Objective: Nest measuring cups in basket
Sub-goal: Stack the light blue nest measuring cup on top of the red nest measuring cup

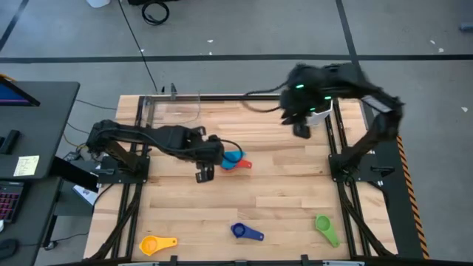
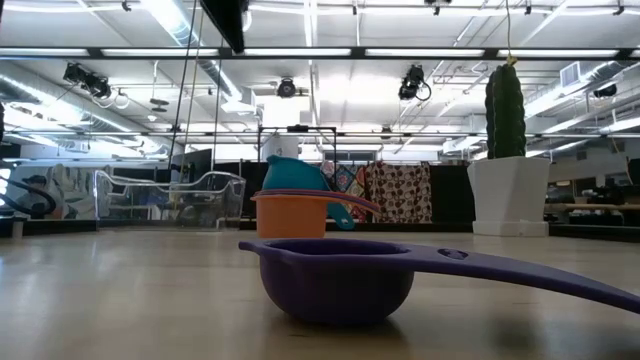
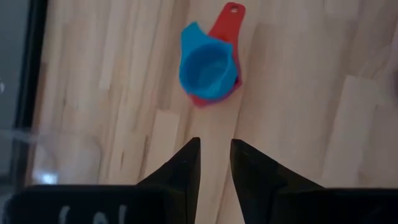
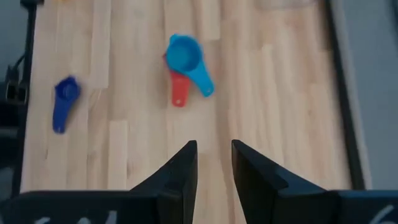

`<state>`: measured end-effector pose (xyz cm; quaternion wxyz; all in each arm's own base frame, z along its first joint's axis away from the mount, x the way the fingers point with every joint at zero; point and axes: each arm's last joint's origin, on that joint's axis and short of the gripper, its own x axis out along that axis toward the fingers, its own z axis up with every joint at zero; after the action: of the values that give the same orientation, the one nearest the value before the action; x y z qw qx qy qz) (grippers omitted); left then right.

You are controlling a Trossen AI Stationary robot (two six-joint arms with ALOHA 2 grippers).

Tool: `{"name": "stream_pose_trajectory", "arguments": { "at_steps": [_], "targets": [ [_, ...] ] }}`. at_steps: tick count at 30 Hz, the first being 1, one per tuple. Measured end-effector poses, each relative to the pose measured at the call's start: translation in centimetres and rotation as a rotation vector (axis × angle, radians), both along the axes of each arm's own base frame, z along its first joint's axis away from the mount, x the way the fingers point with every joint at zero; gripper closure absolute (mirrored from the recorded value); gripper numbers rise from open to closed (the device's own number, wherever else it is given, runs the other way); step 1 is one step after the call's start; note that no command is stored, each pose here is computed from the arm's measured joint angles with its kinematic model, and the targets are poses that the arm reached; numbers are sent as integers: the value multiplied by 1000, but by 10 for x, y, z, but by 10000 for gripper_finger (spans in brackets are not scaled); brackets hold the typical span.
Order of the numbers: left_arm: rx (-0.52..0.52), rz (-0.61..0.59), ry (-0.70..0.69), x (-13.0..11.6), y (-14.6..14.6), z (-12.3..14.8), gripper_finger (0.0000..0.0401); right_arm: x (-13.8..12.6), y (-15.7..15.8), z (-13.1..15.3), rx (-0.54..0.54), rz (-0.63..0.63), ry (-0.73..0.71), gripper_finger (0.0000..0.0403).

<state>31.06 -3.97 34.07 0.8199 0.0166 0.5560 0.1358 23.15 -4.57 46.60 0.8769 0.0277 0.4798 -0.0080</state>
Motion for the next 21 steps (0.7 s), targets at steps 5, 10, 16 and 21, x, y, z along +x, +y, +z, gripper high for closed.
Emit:
{"name": "stream_pose_trajectory", "arguments": {
  "at_steps": [5,10,16,21],
  "targets": [
    [-9,-85,11,9,6,-32,308,-46,8,24,-29,-74,-116,299],
    [-22,-213,30,12,7,-54,308,-79,15,37,-22,-121,-200,299],
    [40,-379,35,15,5,-64,313,-100,20,44,2,-158,-254,299],
    [43,-390,29,15,5,-64,367,-104,20,45,12,-172,-264,299]
  ]
}}
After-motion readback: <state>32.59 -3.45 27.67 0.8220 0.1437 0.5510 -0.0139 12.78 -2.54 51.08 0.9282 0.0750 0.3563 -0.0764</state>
